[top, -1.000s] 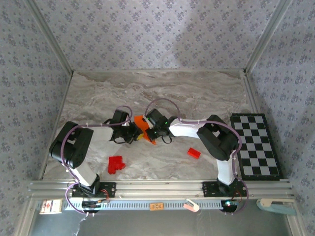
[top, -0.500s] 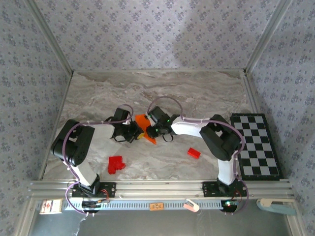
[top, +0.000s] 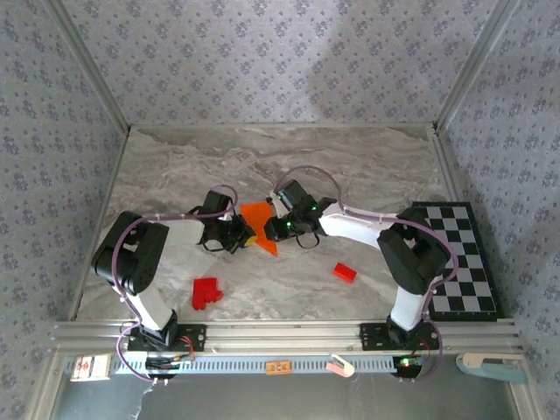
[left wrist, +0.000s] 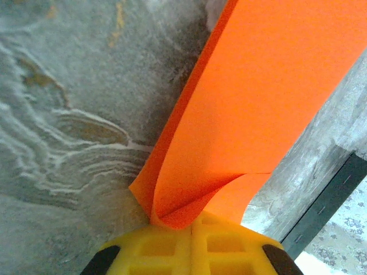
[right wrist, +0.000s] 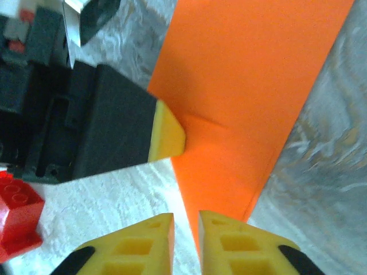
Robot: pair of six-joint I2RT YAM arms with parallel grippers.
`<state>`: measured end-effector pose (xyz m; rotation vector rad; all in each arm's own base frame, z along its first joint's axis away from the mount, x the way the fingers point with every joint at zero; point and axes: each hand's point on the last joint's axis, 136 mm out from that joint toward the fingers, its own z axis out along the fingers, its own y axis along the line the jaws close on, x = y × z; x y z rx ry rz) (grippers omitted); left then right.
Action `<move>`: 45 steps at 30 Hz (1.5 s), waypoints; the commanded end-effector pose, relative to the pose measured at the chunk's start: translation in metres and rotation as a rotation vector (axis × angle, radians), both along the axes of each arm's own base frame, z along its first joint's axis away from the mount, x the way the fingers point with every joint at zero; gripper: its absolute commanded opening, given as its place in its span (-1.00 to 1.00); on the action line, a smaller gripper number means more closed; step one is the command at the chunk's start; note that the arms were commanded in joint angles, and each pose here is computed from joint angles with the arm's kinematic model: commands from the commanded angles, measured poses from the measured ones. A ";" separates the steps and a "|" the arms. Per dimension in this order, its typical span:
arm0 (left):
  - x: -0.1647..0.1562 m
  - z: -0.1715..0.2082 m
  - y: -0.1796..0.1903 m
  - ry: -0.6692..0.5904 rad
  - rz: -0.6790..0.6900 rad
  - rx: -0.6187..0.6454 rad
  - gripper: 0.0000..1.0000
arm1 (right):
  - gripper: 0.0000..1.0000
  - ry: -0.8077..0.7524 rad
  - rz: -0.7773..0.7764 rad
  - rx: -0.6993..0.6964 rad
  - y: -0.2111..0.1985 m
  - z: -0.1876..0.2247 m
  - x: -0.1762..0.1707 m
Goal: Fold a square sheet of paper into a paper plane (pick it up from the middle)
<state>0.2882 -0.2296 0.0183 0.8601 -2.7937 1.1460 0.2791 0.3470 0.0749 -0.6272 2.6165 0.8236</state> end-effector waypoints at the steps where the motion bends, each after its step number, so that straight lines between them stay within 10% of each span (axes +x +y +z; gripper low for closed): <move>1: -0.023 -0.032 0.019 0.111 0.003 0.126 -0.87 | -0.68 0.102 0.051 0.013 0.008 -0.013 -0.021; 45: -0.044 -0.064 0.050 0.228 0.020 0.303 -0.96 | -0.82 0.294 0.076 -0.124 -0.017 -0.064 -0.054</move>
